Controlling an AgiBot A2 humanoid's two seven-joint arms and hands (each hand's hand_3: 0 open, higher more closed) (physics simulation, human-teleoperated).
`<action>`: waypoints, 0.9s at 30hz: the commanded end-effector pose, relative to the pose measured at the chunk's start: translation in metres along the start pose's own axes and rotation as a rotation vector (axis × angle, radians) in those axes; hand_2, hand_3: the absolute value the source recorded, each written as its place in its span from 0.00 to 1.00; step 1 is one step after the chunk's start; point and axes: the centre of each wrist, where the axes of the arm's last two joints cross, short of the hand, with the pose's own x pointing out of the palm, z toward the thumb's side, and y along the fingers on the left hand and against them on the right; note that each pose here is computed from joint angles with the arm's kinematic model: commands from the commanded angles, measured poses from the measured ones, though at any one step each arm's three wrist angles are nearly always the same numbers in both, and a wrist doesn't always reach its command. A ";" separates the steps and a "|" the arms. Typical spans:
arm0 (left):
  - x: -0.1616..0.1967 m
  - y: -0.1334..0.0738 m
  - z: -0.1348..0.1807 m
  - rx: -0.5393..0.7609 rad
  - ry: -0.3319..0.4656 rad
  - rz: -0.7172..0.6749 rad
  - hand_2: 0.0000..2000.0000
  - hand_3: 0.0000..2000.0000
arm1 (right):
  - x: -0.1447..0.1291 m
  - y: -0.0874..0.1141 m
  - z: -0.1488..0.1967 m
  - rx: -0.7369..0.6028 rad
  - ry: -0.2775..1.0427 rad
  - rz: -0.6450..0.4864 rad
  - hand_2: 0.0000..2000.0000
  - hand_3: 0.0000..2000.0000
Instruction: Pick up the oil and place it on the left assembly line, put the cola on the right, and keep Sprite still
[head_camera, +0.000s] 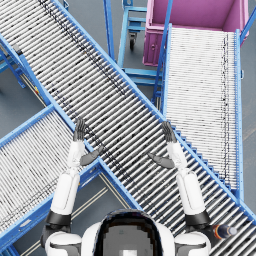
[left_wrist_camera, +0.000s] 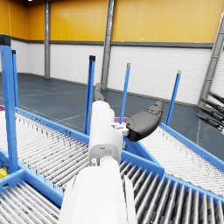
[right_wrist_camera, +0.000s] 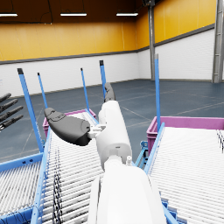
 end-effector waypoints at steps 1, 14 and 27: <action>0.000 0.000 0.000 0.000 0.000 0.000 0.00 0.00 | 0.000 0.000 0.000 0.000 0.000 0.000 0.00 0.00; 0.000 0.000 0.000 0.000 0.000 0.000 0.00 0.00 | 0.000 0.000 0.000 0.000 0.000 0.000 0.00 0.00; 0.000 0.000 0.000 0.000 0.000 0.000 0.00 0.00 | 0.000 0.000 0.000 0.000 0.000 0.000 0.00 0.00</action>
